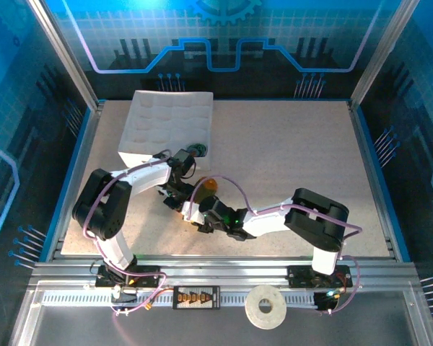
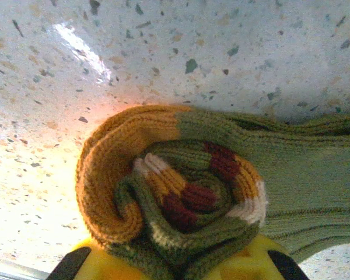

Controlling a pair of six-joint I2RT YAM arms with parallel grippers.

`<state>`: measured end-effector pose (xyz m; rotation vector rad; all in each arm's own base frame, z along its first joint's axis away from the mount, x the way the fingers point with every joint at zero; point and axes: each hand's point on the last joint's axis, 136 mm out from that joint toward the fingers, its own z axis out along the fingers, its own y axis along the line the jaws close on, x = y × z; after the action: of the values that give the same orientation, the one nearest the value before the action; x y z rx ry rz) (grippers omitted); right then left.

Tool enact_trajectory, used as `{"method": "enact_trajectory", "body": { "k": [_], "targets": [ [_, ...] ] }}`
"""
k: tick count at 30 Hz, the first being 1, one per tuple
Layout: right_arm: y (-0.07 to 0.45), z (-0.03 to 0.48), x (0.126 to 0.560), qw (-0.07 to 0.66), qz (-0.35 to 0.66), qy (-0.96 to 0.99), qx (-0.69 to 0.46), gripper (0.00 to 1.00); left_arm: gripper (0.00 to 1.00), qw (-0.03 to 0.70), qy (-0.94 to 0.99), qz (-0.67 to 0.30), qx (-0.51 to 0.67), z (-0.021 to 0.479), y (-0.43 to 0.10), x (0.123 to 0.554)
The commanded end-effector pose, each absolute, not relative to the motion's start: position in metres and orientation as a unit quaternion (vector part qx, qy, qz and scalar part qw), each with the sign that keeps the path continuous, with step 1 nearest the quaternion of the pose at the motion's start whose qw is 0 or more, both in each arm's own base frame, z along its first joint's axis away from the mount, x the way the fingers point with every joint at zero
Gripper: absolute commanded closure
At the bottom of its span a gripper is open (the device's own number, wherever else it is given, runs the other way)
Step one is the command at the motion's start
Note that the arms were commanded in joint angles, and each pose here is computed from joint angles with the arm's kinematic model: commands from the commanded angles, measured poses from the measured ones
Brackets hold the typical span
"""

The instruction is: Roll the socks

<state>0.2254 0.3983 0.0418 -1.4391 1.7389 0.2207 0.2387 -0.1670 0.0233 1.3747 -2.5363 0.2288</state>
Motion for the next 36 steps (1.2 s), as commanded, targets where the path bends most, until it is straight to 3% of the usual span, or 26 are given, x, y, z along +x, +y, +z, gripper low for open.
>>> {"method": "enact_trajectory", "body": {
  "k": [1,4,10,13,19,23,28,36],
  "targets": [
    [0.38,0.013,0.233,0.384,0.048,0.725,-0.569,0.72,1.0,0.171,-0.863,0.01,0.475,-0.001,-0.149,0.2],
    [0.366,-0.001,0.238,0.362,0.039,0.748,-0.556,0.73,0.96,0.16,-0.866,0.035,0.473,0.006,-0.151,0.204],
    [0.353,-0.014,0.236,0.322,0.047,0.769,-0.551,0.93,0.86,0.165,-0.863,0.073,0.472,0.012,-0.155,0.207],
    [0.348,-0.019,0.235,0.301,0.067,0.783,-0.54,1.0,0.73,0.149,-0.862,0.094,0.476,0.022,-0.152,0.211],
    [0.344,-0.03,0.222,0.24,0.137,0.807,-0.522,1.0,0.4,0.106,-0.858,0.13,0.485,0.049,-0.145,0.218],
    [0.342,-0.037,0.216,0.205,0.17,0.82,-0.507,1.0,0.31,0.082,-0.854,0.141,0.495,0.057,-0.138,0.221],
    [0.336,-0.045,0.216,0.166,0.202,0.843,-0.471,1.0,0.28,0.034,-0.846,0.18,0.501,0.066,-0.135,0.23],
    [0.34,-0.046,0.229,0.098,0.266,0.872,-0.399,1.0,0.31,-0.012,-0.841,0.253,0.478,0.062,-0.147,0.25]
  ]
}}
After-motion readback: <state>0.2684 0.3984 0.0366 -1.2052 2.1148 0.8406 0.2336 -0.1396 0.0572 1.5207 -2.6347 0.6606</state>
